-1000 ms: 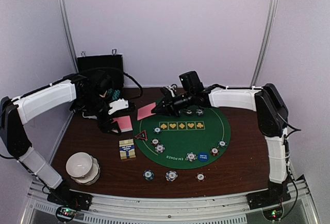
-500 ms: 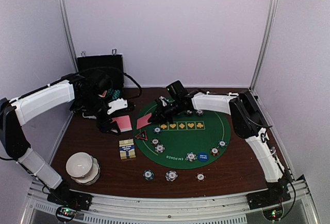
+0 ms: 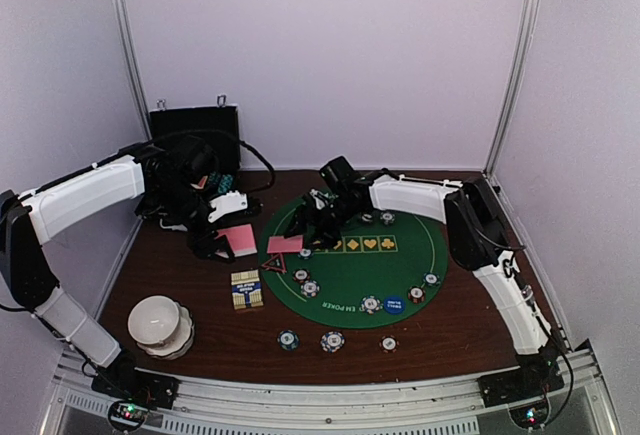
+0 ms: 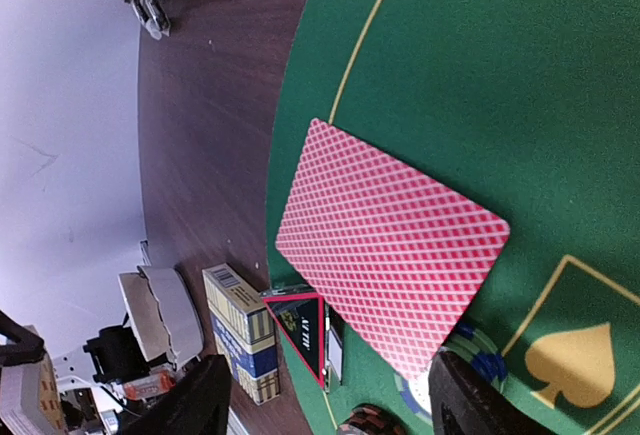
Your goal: Distribute texas hold em gaming equipment
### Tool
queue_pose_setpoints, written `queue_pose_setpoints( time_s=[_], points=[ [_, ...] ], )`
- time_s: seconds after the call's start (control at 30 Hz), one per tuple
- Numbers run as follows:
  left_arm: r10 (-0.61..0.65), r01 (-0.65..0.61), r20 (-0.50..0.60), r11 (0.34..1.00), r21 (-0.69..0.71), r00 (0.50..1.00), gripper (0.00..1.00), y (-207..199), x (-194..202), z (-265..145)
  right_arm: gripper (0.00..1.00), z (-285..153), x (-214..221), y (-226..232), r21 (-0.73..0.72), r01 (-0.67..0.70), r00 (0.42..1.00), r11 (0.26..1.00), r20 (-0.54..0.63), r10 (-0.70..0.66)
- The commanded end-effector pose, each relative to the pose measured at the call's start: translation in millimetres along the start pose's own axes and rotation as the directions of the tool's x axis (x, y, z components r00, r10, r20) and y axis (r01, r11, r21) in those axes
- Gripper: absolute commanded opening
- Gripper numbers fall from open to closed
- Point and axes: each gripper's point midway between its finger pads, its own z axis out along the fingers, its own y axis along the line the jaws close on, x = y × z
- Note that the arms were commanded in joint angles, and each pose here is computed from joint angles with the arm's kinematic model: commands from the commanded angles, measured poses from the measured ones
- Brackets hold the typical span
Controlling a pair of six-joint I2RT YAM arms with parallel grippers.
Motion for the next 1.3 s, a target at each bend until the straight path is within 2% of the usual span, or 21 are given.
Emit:
queue_pose_setpoints(
  time_s=[0.0,0.17,0.43,0.77,1.27],
  points=[
    [-0.007,0.006,0.044,1.0,0.003,0.999,0.0,-0.1,-8.6,-6.8,0.81,-44.3,-7.1,33.2,0.061,0.102,0.991,0.993,0.076,-0.106],
    [-0.013,0.013,0.045,1.0,0.001,0.999,0.0,1.2,-9.8,-7.1,0.9,-66.3,-4.5,55.4,0.028,0.137,0.983,0.99,0.12,-0.14],
    [-0.025,0.025,0.049,1.0,0.0,0.998,0.0,4.3,-13.6,-7.2,0.92,-82.3,24.2,110.5,-0.195,0.149,0.984,0.969,0.129,-0.125],
    [-0.032,0.032,0.061,0.999,-0.004,0.998,0.0,8.2,-20.0,-9.2,0.9,-66.4,74.9,149.6,-0.366,0.139,0.99,0.92,0.063,-0.125],
    [-0.034,0.034,0.072,0.999,-0.002,0.997,0.0,8.7,-23.4,-10.9,0.84,-44.5,87.8,170.4,-0.456,0.119,0.992,0.882,0.015,-0.126]
  ],
)
